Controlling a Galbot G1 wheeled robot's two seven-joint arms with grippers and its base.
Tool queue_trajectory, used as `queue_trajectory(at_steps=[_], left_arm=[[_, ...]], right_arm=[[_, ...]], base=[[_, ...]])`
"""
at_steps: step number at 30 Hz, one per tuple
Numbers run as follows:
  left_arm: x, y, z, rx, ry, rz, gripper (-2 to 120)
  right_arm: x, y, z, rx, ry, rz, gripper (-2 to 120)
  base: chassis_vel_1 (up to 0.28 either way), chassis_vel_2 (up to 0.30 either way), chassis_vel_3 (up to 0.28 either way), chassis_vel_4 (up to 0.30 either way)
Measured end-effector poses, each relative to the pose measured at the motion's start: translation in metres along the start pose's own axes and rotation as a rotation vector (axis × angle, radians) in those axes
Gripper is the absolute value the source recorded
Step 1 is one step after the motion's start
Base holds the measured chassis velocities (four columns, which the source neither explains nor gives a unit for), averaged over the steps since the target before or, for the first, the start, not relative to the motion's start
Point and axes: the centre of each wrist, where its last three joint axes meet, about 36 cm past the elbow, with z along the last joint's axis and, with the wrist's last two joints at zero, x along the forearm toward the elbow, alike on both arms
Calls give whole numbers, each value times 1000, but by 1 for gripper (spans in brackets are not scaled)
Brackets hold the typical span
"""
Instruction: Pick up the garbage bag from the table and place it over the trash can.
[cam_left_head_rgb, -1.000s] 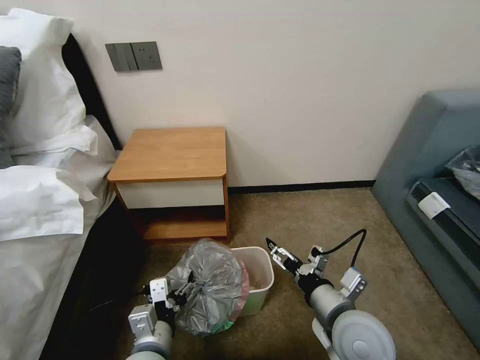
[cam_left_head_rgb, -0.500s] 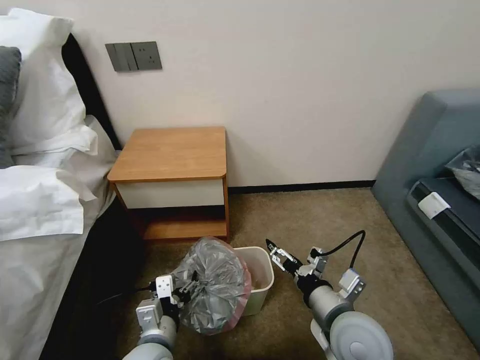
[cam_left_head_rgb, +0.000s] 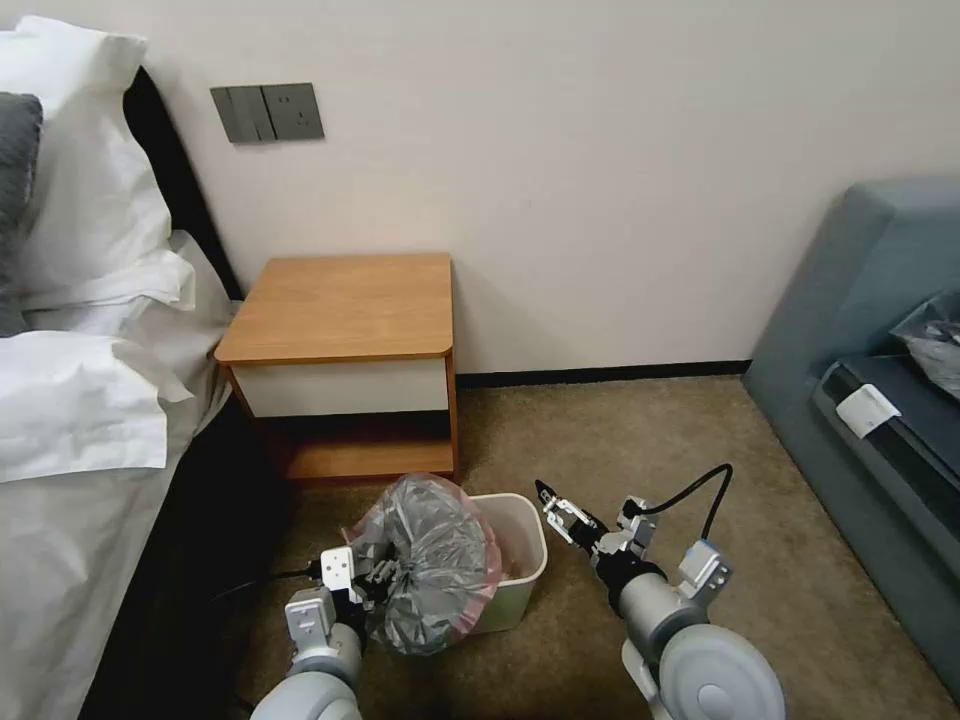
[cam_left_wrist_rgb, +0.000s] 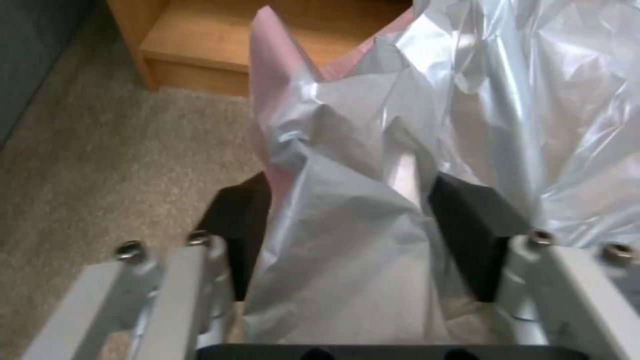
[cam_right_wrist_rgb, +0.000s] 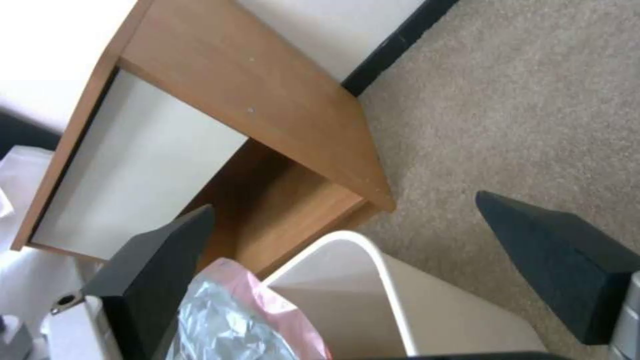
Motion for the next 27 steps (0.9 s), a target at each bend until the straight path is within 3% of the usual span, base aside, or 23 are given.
queue_trajectory(at_steps=[10,16,22,27], left_arm=[[-1,-2,2,38,26,0,15],[0,-3,3,92,23,8,7],[1,2,6,181,-94,57,7],[5,8,6,167,-219,81,7]], right_arm=[[0,-1,1,6,-5,2,100],[0,2,0,13,-17,-8,100],[14,20,-12,77,-47,-108,100],[29,35,-18,220,-30,-260,100]], base=[[0,0,0,0],[0,0,0,0],[0,0,0,0],[0,0,0,0]])
